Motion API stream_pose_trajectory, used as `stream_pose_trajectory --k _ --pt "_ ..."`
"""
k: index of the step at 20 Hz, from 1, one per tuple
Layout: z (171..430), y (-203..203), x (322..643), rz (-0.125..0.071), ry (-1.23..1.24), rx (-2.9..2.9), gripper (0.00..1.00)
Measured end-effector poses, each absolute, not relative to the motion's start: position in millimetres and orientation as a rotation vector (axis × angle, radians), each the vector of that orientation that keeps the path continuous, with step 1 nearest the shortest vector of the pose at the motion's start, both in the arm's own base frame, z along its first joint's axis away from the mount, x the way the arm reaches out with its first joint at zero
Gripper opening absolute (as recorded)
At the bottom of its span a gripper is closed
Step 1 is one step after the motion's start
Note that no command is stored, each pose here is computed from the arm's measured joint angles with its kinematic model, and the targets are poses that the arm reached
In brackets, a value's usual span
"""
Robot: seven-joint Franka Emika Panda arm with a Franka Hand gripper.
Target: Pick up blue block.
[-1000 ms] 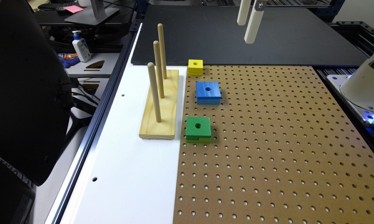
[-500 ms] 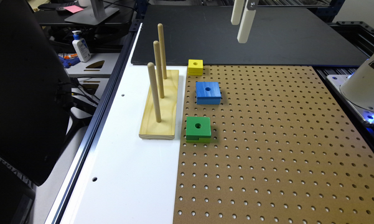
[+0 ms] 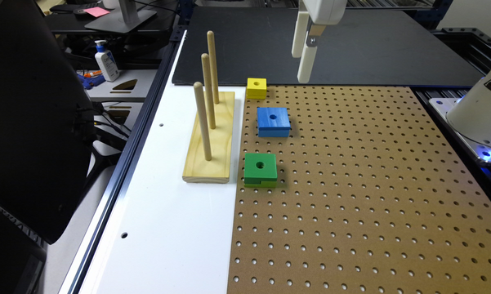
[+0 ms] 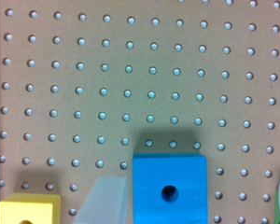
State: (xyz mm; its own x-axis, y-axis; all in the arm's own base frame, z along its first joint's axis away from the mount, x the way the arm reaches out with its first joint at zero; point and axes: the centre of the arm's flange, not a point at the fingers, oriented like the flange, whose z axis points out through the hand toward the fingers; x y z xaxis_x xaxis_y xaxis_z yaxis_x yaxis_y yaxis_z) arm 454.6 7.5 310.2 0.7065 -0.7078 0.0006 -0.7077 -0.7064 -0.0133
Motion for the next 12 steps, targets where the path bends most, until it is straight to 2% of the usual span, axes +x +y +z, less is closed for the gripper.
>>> stream_pose_trajectory --k 3,6,12 --pt "287.7 7.5 459.0 -0.006 1.200 -2.890 1.00" --pt "282.6 7.4 460.0 -0.006 1.200 -2.890 1.00" --pt "289.8 1.0 467.1 -0.035 1.206 -2.881 1.00"
